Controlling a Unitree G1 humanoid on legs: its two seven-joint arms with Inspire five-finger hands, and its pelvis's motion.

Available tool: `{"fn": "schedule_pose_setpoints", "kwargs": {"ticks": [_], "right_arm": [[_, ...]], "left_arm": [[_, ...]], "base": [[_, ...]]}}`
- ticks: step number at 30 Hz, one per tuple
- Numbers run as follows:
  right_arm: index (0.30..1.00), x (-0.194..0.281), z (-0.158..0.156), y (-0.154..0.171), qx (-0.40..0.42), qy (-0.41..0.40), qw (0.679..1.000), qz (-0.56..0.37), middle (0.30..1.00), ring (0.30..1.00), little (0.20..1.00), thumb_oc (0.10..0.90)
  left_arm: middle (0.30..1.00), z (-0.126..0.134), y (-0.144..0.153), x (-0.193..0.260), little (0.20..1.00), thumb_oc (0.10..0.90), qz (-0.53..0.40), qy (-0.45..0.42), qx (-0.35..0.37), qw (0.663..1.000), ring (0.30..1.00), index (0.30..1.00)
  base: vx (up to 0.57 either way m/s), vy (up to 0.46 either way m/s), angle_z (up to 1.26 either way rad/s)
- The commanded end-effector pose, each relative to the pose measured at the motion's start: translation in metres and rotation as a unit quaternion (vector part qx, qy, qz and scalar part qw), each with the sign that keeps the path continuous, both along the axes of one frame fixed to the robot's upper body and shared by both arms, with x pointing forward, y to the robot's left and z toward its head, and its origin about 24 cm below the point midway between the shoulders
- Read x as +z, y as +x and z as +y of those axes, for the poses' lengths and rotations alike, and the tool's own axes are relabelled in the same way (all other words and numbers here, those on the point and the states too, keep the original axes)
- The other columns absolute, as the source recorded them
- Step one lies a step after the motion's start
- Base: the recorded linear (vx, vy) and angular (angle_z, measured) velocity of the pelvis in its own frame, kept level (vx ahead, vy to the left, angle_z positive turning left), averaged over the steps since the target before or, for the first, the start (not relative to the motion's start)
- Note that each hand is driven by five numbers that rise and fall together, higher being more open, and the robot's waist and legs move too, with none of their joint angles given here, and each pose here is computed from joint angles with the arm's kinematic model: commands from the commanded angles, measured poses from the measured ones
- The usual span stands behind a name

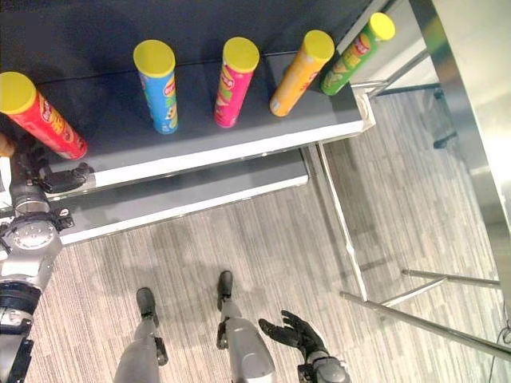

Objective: Put the goods on the table back onto the shelves and tidy them up.

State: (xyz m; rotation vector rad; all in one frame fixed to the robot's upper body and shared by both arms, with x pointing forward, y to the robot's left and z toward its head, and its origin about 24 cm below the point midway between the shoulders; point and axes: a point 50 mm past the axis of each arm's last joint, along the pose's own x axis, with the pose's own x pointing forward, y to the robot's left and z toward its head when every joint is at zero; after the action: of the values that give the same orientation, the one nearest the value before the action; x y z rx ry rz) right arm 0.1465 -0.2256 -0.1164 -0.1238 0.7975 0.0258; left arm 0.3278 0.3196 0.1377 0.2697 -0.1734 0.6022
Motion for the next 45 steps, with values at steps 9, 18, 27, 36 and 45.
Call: {"fn": "schedule_pose_setpoints", "kwargs": {"ticks": [9, 18, 27, 36, 45], "right_arm": [[0.900, 0.000, -0.014, -0.021, -0.016, -0.018, 1.000, 0.005, 0.900, 0.900, 0.900, 0.800], [0.900, -0.002, -0.012, -0.025, -0.017, -0.015, 1.000, 0.011, 0.900, 0.900, 0.900, 0.800], [0.900, -0.003, -0.010, -0.027, -0.018, -0.014, 1.000, 0.013, 0.900, 0.900, 0.900, 0.800], [0.900, -0.003, -0.009, -0.028, -0.021, -0.012, 1.000, 0.013, 0.900, 0.900, 0.900, 0.800], [0.900, -0.004, -0.007, -0.029, -0.024, -0.012, 1.000, 0.013, 0.900, 0.900, 0.900, 0.800]], "left_arm": [[0.900, 0.006, 0.014, 0.060, 0.900, 0.800, -0.078, 0.069, 0.004, 0.995, 0.900, 0.900], [0.900, -0.005, 0.022, 0.056, 0.900, 0.800, -0.067, 0.069, -0.014, 0.995, 0.900, 0.900], [0.900, -0.009, 0.025, 0.052, 0.900, 0.800, -0.061, 0.062, -0.020, 0.996, 0.900, 0.900], [0.900, -0.014, 0.029, 0.051, 0.900, 0.800, -0.058, 0.063, -0.027, 0.996, 0.900, 0.900], [0.900, -0.020, 0.035, 0.047, 0.900, 0.800, -0.044, 0.063, -0.034, 0.996, 0.900, 0.900]], "base": [[-0.01, -0.005, -0.05], [0.00, 0.000, 0.00], [0.00, 0.000, 0.00], [0.00, 0.000, 0.00], [0.00, -0.005, -0.02]]}}
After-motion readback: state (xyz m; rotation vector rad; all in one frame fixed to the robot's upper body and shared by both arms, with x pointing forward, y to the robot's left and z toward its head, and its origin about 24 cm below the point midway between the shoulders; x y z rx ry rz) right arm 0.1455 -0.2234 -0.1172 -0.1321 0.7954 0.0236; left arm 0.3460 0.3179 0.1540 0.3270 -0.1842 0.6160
